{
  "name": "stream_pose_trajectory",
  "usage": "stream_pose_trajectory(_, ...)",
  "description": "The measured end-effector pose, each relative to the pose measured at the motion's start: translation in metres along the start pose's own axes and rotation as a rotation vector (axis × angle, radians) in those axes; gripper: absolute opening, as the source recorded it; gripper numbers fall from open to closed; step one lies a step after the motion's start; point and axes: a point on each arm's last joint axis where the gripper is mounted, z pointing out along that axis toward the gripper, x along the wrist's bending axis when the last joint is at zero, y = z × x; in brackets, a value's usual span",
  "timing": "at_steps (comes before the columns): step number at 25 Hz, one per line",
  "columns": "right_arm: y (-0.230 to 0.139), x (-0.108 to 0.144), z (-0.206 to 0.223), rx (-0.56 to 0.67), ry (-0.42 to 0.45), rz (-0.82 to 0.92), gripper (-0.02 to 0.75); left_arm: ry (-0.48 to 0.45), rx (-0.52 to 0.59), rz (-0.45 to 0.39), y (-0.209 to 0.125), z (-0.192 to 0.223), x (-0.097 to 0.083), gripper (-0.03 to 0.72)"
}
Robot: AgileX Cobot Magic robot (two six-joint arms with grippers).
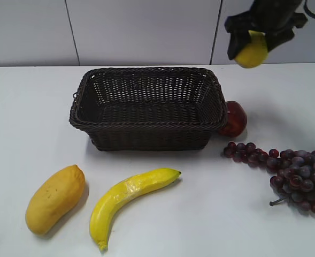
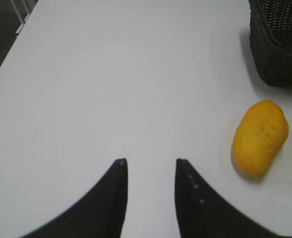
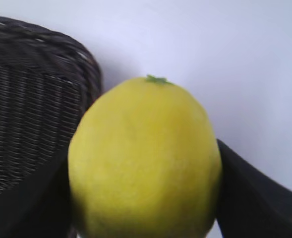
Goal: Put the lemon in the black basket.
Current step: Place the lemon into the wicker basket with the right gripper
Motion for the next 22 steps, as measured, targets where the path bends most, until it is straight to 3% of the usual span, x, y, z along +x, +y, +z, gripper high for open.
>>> stream_pose_trajectory(7,0.001,0.072,-0.005,-0.065,0.077,-0.138,0.553,0.000,0.000,0.000,0.000,0.000,0.000,0.239)
stream_pose_trajectory(11,-0.005,0.104,0.015,-0.058,0.123,-0.183,0.553,0.000,0.000,0.000,0.000,0.000,0.000,0.239)
stream_pose_trajectory(22,-0.021,0.127,0.082,0.053,0.198,-0.183,0.553,0.000,0.000,0.000,0.000,0.000,0.000,0.239)
